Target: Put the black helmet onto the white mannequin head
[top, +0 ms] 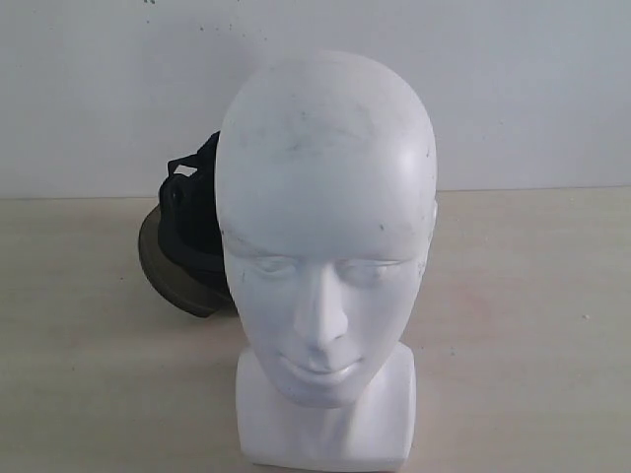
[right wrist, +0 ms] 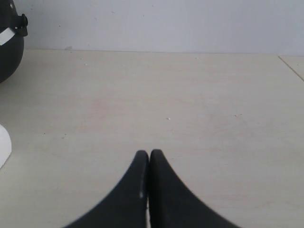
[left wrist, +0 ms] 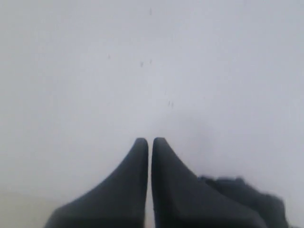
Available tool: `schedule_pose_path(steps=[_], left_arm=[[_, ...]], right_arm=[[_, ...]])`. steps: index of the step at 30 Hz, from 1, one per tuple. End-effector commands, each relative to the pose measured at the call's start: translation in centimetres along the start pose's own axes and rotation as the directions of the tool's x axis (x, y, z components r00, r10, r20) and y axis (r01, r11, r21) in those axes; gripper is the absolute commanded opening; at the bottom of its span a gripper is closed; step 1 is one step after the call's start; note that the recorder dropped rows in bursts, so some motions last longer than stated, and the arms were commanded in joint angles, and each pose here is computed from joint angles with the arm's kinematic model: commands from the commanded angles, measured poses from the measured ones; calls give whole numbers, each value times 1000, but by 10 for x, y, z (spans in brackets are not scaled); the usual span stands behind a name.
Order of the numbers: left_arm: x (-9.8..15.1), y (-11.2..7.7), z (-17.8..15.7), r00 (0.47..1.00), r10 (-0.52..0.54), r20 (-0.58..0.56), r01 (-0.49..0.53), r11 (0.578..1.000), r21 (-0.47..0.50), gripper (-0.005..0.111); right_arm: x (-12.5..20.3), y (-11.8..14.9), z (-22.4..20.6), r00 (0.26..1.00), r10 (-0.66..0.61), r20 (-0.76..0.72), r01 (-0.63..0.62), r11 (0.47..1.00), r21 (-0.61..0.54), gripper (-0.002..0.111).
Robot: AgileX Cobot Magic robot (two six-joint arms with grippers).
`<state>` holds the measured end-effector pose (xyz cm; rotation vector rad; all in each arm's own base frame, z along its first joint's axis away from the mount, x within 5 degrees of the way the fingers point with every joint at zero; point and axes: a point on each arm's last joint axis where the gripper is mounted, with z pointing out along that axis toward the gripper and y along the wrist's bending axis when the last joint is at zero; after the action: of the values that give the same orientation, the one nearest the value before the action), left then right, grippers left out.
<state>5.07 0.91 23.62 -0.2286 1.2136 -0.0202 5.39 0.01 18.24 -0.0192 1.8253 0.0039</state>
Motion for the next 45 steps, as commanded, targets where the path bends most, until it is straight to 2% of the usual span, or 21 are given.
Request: schedule_pose_path(steps=[1,3,4,6,8,16,21,23,32,38,42,45], left_arm=[[-50,-11,2,988,12,151,-19,999,46,4],[-86,-18,4,995,74,70,-75,997,20,4],[-94,-18,7,996,83,-16,-83,997,-2,4],[-104,-20,11,994,46,-103,-49,999,-20,4],[-109,-21,12,994,44,-98,-46,999,-19,4],[-125,-25,12,996,51,71,-52,999,16,4],[-125,-25,12,996,45,77,-47,999,18,4],[-126,-26,12,996,3,87,-5,1000,25,4],[-127,-26,12,995,2,102,-5,1000,28,4],[-127,-26,13,987,124,97,-126,992,15,4],[-122,-25,37,991,123,50,-124,992,14,4],[-118,-25,72,996,68,-62,-67,998,3,4]], right_arm=[[-1,0,0,1000,-5,9,5,1000,2,0],[-1,0,0,1000,-5,9,5,1000,2,0],[-1,0,0,1000,-5,9,5,1000,2,0],[-1,0,0,1000,-5,9,5,1000,2,0],[-1,0,0,1000,-5,9,5,1000,2,0],[-1,0,0,1000,-5,9,5,1000,2,0],[-1,0,0,1000,-5,9,5,1000,2,0],[-1,0,0,1000,-5,9,5,1000,2,0],[-1,0,0,1000,-5,9,5,1000,2,0],[-1,0,0,1000,-5,9,5,1000,2,0],[-1,0,0,1000,-5,9,5,1000,2,0],[-1,0,0,1000,-5,9,5,1000,2,0]])
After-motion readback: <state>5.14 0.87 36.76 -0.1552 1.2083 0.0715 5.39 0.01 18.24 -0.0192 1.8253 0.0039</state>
